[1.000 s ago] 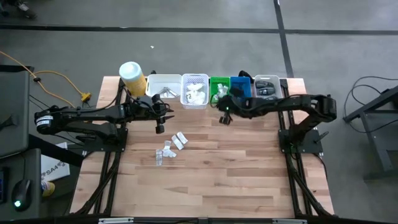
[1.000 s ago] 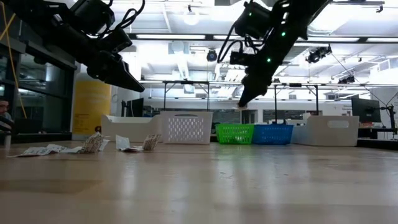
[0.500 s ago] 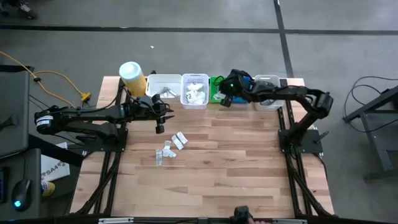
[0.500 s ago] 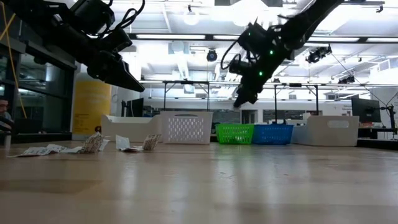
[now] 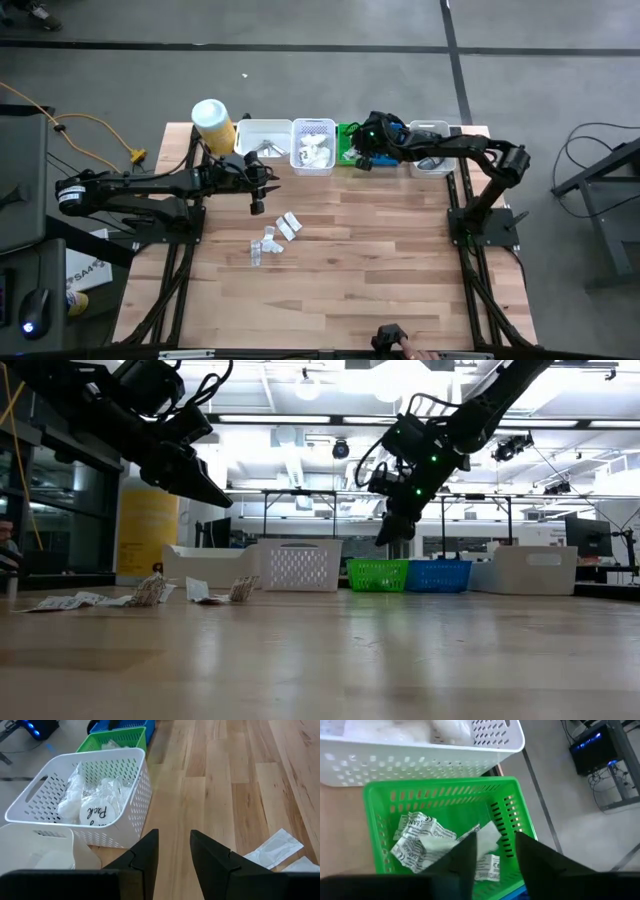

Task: Pick & Place Travel size toiletries
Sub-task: Put the white bandage into the green bin

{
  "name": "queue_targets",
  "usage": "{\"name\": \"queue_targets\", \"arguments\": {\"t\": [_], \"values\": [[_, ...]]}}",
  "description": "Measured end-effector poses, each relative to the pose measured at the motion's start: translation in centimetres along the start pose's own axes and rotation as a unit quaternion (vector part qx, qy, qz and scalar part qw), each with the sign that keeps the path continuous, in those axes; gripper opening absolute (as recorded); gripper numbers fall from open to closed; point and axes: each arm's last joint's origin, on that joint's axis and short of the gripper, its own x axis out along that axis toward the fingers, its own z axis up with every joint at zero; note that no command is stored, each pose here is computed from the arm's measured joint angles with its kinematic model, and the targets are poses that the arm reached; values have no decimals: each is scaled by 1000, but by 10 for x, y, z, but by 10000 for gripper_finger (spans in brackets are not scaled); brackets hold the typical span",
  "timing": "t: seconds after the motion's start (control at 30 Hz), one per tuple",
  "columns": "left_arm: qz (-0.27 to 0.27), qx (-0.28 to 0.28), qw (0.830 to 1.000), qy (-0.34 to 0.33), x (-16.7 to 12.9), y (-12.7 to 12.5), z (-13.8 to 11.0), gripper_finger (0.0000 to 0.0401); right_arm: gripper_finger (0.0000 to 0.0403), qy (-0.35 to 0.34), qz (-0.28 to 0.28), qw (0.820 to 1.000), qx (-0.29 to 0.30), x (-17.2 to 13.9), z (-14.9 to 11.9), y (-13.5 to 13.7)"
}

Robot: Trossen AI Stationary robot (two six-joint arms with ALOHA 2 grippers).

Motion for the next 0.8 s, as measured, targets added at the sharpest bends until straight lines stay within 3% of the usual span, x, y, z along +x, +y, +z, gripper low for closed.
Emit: {"name": "queue_targets", "arguments": {"t": [0.2,0.37,0.6,0.8], "values": [[-9,-30,999,41,-1,-1,-4,110,200,8,10,996,93,-6,2,5],[-43,-48,990,122,-8,-2,-2,110,220,23,45,989,142,-28,9,19],[-184,-67,968,157,-10,-13,-12,110,215,43,111,985,128,-54,17,51],[-203,-97,961,160,-11,-26,-8,119,203,54,141,983,103,-67,21,75]]}}
